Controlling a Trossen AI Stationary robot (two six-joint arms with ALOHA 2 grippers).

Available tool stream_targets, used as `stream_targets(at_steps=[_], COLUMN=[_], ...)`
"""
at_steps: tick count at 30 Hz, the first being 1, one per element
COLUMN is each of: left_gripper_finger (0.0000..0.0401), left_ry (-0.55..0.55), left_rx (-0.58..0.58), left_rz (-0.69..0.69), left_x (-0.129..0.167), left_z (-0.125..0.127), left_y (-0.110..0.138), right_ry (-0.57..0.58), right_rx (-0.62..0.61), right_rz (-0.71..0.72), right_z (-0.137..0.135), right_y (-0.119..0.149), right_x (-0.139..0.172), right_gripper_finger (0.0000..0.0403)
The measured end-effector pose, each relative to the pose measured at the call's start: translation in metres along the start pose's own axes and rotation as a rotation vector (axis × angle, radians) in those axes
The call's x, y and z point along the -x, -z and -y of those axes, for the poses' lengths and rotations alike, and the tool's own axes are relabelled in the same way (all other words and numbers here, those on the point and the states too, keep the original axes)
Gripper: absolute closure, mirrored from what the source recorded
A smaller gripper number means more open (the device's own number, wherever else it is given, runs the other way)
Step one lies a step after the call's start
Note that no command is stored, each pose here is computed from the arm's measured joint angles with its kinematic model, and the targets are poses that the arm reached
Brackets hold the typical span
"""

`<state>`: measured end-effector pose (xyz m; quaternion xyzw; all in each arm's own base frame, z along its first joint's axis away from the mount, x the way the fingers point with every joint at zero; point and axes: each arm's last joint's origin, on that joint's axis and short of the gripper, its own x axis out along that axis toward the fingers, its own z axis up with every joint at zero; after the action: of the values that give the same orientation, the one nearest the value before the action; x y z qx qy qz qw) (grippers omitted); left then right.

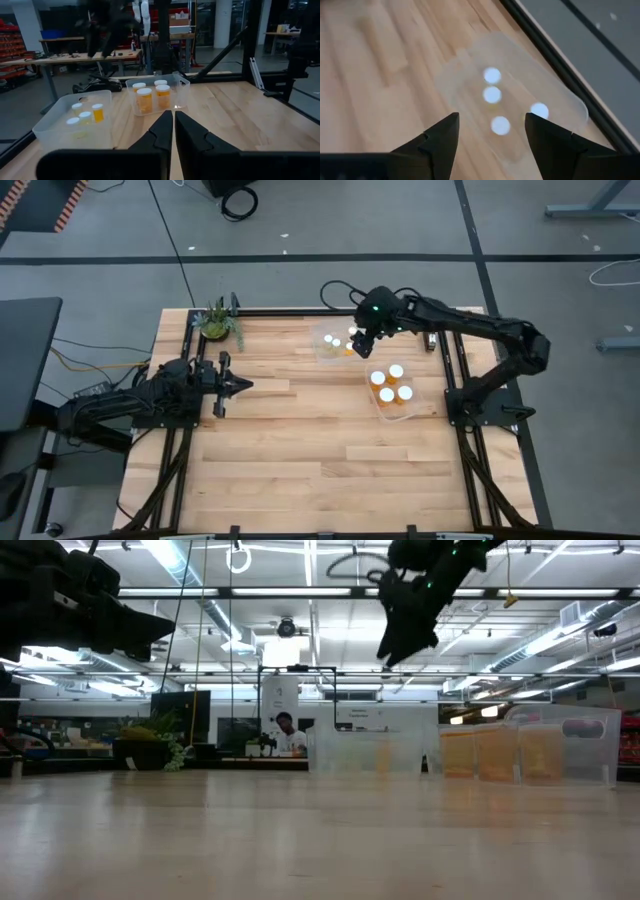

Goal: Pick and place medicine bottles into bin by pill shape (circle, oval)
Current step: Return to Home Position

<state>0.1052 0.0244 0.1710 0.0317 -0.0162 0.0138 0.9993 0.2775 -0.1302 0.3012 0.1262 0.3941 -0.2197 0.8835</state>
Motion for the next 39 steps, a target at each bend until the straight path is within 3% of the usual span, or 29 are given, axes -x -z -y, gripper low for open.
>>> stream_targets(at_steps=[7,19,25,39], left_gripper_finger=[0.0389,0.0377,0.0388,0.0385], left_ry=[-0.003,-0.003,-0.004,-0.005], left_rx=[0.016,0.028,0.029,0.027], left_rz=[0.001,0.003,0.025,0.086], left_x=[0.0,0.0,0.0,0.0], left_z=[0.0,0.0,0.0,0.0], left_y=[0.0,0.0,-0.002,-0.009], right_ry=[-0.064,-0.243,-0.345,-0.394], right_rx=[0.061,0.222,0.322,0.361], right_rz=[0.124,0.281,0.403,0.587], right_z=[-0.024,-0.059,-0.062,-0.053], right_y=[0.001,0.016,0.022,0.038], right_x=[0.046,0.111,0.144,0.196], right_gripper_finger=[0.0168,0.0182,0.0199,0.0234])
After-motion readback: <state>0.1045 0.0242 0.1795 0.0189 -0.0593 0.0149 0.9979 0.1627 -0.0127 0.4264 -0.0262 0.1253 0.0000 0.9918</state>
